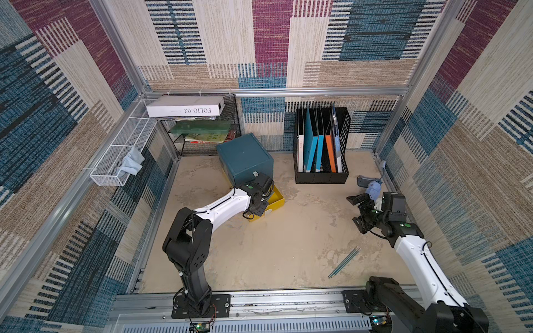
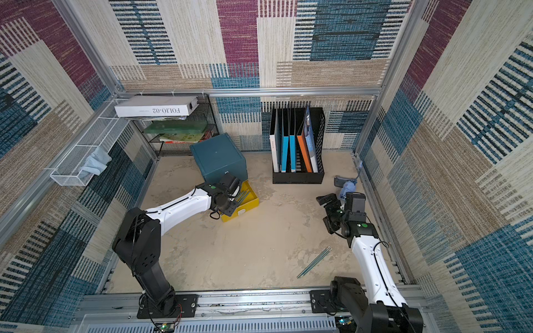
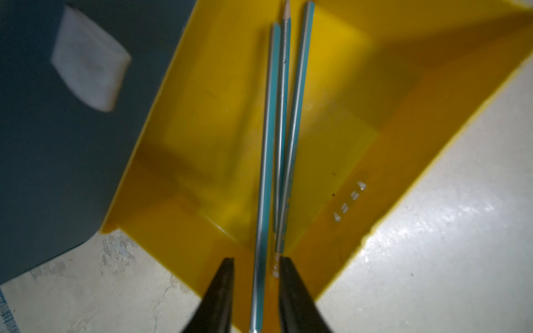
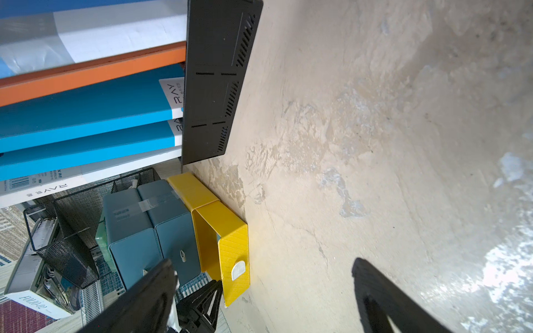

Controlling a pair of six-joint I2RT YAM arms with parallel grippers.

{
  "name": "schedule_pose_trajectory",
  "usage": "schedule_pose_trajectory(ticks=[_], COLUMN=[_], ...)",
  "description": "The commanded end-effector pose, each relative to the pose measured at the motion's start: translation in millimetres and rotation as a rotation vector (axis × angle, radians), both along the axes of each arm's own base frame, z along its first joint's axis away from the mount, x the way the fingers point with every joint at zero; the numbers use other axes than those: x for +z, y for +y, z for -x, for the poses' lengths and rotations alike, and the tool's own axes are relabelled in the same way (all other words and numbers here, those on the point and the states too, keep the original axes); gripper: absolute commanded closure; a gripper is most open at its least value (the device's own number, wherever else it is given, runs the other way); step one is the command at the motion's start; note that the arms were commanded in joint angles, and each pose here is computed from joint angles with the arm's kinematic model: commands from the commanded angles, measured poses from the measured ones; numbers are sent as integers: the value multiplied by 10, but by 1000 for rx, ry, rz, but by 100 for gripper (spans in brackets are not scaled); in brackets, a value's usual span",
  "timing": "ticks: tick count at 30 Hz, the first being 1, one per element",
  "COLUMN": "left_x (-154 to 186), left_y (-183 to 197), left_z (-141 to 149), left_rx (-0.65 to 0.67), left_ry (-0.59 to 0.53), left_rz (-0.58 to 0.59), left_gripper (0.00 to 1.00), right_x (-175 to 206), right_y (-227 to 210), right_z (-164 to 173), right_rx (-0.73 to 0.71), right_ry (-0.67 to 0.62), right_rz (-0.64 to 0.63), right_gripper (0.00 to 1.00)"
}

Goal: Please place the pencils in the drawer according to their color
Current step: Place the pencil in the drawer.

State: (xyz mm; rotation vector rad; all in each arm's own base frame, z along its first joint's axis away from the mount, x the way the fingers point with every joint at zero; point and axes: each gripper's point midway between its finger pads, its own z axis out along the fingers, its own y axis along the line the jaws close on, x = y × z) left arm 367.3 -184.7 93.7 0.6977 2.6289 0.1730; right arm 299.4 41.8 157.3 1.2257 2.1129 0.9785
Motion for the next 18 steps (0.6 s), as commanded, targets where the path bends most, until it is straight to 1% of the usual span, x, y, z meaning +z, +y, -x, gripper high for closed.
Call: schedule_pose_trajectory(ticks=[1,3,5,8,10,12,15,18], left_x=[121,227,361,576,649,639,549,403], left_y=[-122,-187,-274,-594,-903,-1213,-1661,-2044], left_z=[19,19,40,216,431,671,1037,1355], left_rx=[-12,-22,-40,-118,-192,-266,-361,-421], left_ry=[10,2,-15,-36,-32,-20,8,54], left_rz=[62,86,101,152,175,175,176,186], left_gripper=[45,41,40,39,39,39,39,39], right_x=[80,107,145,223,269,291,297,322], right_y=[10,13,20,15,22,30,38,10], right_z=[-47,-57,-69,-93,-114,-131,-142,-154], right_rx=[6,11,18,26,37,46,57,51], right_ry=[-29,-36,-44,-58,-63,-62,-51,-47], right_rz=[-4,-3,0,11,18,19,21,40], right_gripper=[1,1,1,1,1,1,1,1])
